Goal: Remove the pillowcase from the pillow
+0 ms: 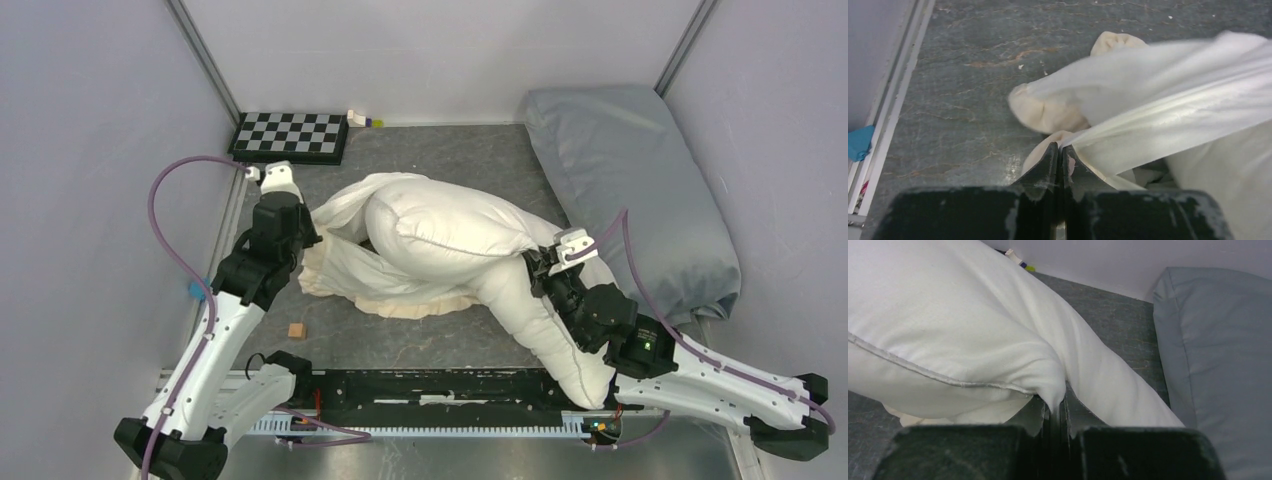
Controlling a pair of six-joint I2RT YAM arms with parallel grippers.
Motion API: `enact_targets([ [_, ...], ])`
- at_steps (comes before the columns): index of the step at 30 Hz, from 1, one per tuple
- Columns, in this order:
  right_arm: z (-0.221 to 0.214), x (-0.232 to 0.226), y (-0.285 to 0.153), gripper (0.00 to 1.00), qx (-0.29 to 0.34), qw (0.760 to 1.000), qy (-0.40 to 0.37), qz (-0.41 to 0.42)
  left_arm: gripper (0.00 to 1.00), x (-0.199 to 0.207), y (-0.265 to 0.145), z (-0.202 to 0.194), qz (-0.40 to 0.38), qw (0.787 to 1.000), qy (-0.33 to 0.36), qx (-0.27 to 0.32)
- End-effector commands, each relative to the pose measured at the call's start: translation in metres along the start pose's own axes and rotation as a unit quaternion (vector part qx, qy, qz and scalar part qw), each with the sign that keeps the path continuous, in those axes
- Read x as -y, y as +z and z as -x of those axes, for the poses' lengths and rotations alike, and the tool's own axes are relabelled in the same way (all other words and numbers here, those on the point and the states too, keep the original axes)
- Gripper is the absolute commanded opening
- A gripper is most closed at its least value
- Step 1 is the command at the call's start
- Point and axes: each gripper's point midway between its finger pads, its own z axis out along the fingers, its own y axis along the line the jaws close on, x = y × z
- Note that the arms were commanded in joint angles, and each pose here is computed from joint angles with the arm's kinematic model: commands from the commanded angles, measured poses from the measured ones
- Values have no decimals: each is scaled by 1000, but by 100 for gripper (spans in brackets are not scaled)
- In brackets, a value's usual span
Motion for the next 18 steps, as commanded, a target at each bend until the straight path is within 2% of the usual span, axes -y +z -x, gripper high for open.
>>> enact_targets([
  [1, -3, 42, 0, 0, -10, 993, -57, -107, 9, -28, -7, 12, 48, 998, 6, 44],
  [3, -6, 28, 8, 0, -20, 994, -69, -82, 15, -24, -7, 11, 34, 998, 9, 46],
  [6, -11, 11, 18, 0, -31, 995, -81, -57, 28, -11, -5, 5, -1, 999, 20, 31],
  [9, -18, -7, 26, 0, -38, 995, -90, -22, 55, 11, -4, 0, -60, 997, 37, 10],
  [12, -21, -25, 31, 0, -37, 995, -93, 18, 78, 21, -4, -1, -89, 995, 49, 1],
  [14, -24, -37, 33, 0, -38, 994, -93, 45, 86, 20, -7, 2, -88, 995, 48, 4],
  [18, -28, -50, 34, 0, -43, 991, -99, 79, 93, 18, -9, 3, -86, 995, 41, 14],
])
